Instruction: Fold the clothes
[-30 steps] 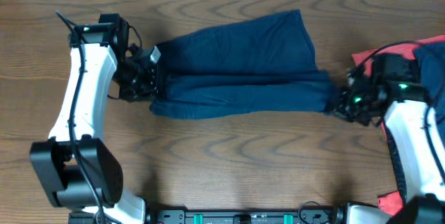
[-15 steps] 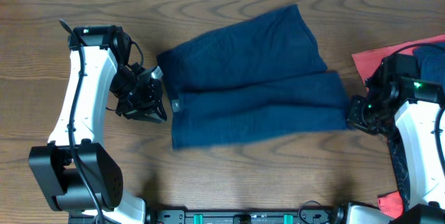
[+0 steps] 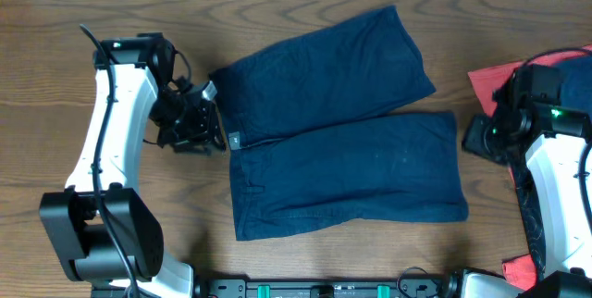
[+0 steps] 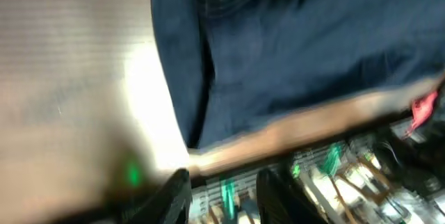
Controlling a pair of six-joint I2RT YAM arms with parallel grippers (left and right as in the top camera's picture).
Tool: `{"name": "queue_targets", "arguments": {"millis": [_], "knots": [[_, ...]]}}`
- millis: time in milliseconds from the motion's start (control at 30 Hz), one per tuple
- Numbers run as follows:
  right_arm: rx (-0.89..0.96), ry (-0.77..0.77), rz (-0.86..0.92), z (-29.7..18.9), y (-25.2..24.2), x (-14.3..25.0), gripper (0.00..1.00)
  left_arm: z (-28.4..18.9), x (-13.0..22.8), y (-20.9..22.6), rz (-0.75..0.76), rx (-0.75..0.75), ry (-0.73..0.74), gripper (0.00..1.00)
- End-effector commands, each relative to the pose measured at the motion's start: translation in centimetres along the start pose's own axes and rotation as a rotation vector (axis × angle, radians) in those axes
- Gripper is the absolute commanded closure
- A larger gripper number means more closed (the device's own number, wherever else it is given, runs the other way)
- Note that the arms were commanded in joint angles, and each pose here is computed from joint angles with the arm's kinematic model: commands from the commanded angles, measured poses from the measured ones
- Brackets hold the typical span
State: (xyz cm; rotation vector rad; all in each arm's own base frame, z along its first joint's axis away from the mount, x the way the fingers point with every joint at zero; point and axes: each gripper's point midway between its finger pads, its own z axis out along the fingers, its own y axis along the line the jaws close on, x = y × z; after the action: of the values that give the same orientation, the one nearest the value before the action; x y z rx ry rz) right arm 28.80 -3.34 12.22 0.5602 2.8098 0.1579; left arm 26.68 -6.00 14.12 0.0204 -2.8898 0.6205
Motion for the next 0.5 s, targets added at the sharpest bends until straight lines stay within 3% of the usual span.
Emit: {"name": "queue_targets", "arguments": {"millis": [0,167,333,400,433,467], "knots": [[-0.207,-0.012,-0.027,0.2,3.7,-0.4,0.63,2.4,-1.0,-1.4,0.077,0.041,-0.033,0.66],[-0.241,0.018,-0.039,2.5,5.0,0.5,0.57,8.9,-1.7,-1.9,0.13,0.014,-0.055,0.64],[-0.229,0.071,-0.049,3.9,4.9,1.7,0.56,12.1,-2.2,2.2,0.039,-0.21,-0.109,0.66],[-0.228,0.075,-0.048,4.0,4.8,1.8,0.56,12.4,-2.2,2.3,0.04,-0.209,-0.116,0.8],[-0.228,0.075,-0.048,4.0,4.8,1.8,0.56,12.4,-2.0,2.4,0.038,-0.21,-0.108,0.93],[-0.229,0.073,-0.049,4.0,4.9,1.7,0.57,12.3,-1.8,2.5,0.031,-0.213,-0.098,0.94]]}}
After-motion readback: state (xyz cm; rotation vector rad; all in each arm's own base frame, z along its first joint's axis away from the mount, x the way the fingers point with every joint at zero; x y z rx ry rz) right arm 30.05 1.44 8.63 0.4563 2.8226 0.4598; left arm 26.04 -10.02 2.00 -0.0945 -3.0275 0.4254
